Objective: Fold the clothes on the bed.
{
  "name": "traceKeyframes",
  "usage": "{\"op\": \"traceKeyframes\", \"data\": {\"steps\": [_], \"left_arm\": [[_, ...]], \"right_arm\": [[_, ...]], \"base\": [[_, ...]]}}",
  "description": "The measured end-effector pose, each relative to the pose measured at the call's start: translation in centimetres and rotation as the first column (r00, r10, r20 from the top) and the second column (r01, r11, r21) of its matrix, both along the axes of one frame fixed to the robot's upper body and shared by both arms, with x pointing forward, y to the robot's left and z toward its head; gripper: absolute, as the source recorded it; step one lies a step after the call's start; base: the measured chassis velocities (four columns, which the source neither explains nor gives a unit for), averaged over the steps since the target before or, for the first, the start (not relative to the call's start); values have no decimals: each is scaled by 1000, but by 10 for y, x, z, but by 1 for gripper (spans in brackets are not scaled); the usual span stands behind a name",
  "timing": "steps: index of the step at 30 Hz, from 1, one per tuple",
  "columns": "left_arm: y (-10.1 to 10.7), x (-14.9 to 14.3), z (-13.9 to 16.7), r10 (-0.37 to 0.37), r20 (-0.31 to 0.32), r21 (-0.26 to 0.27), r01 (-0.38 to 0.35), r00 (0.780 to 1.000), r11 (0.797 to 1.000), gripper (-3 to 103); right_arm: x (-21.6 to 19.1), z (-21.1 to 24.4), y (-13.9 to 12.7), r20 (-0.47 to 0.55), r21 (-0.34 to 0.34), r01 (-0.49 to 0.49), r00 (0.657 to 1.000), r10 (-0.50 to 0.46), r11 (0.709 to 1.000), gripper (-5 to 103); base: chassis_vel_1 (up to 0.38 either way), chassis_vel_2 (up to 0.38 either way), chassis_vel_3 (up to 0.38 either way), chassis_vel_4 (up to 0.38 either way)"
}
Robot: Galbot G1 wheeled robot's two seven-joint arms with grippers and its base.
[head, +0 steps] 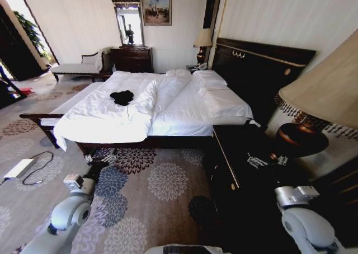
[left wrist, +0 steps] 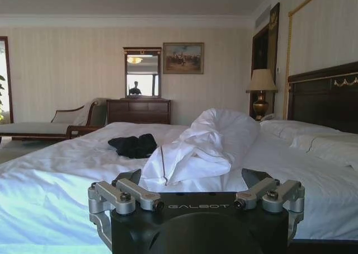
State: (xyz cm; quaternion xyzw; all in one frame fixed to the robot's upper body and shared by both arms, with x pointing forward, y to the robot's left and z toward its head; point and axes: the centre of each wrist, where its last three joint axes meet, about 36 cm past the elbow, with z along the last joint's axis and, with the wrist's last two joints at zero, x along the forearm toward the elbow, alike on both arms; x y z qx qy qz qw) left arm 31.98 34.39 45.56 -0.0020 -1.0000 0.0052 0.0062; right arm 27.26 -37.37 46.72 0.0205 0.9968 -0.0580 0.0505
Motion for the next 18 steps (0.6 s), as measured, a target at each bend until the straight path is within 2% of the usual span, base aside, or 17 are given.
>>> {"op": "traceKeyframes", "data": {"steps": [18], "left_arm": [[-7, -1, -3, -18, -9, 11, 19, 1000, 1000, 100]], "right_arm": [[-2, -7, 5, -12, 22, -4, 1000, 4, 1000, 100]], "base": [[0, 0, 0, 0]]}}
